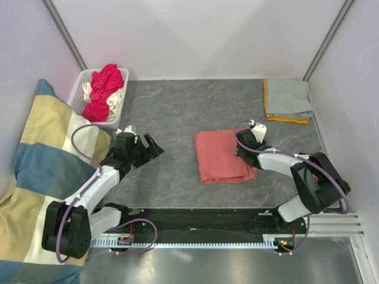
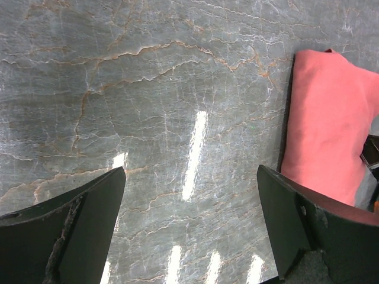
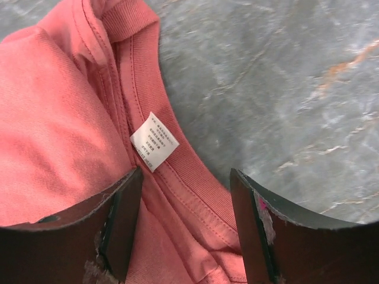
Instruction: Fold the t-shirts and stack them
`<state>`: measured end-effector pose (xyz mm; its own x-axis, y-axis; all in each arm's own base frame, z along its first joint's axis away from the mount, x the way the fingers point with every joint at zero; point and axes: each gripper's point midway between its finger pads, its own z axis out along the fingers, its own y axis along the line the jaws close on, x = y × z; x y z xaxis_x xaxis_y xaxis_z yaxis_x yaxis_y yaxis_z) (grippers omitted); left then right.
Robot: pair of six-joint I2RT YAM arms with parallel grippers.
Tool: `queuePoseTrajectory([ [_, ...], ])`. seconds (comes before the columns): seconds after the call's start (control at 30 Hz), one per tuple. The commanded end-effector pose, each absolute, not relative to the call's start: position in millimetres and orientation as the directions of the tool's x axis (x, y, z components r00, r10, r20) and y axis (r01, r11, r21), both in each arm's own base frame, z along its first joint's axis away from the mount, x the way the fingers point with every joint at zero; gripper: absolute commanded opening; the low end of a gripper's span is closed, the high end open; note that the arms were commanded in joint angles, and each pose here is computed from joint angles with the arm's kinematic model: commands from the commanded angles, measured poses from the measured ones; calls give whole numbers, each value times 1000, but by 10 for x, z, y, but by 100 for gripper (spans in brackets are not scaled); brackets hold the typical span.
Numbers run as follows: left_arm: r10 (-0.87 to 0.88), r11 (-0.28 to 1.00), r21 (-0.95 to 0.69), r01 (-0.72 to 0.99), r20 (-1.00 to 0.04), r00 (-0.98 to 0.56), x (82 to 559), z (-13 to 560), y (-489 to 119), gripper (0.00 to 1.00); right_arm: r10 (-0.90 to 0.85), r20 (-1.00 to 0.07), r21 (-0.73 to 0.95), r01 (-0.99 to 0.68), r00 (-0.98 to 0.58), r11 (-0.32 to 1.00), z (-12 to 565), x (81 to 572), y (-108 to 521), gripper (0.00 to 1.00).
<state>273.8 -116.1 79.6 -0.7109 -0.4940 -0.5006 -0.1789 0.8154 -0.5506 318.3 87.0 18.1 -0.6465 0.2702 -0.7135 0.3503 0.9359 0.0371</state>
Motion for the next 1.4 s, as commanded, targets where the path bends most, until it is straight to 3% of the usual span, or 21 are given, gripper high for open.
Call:
queuePoseTrajectory([
  [0.0, -472, 824, -546, -154, -510, -719, 2727, 773, -1181, 100, 268, -635, 105, 263, -725, 959, 6, 3016, 1271, 69],
  [0.3, -473, 825, -542, -160, -507, -721, 2713, 747, -1175, 100, 253, -606, 168, 189, -754, 967, 110, 2821, 1951, 69],
  [0.63, -471, 825, -540, -166, -497, -729, 2709, 695, -1177, 100, 252, -534, 232, 146, -807, 962, 227, 2227, 2439, 74],
  [0.83, -471, 825, -539, -170, -490, -733, 2687, 656, -1178, 100, 240, -605, 217, 132, -759, 967, 630, 2017, 2207, 77],
  [0.97, -473, 822, -545, -168, -487, -735, 2704, 651, -1193, 100, 229, -715, 236, 81, -660, 968, 1087, 2115, 2006, 79],
  [1.1, -474, 817, -554, -162, -484, -735, 2720, 677, -1219, 100, 186, -740, 255, -14, -647, 967, 1302, 2126, 2087, 76],
  [1.37, -469, 817, -556, -152, -490, -735, 2715, 702, -1226, 100, 199, -643, 388, -90, -739, 917, 976, 1953, 2443, 68],
])
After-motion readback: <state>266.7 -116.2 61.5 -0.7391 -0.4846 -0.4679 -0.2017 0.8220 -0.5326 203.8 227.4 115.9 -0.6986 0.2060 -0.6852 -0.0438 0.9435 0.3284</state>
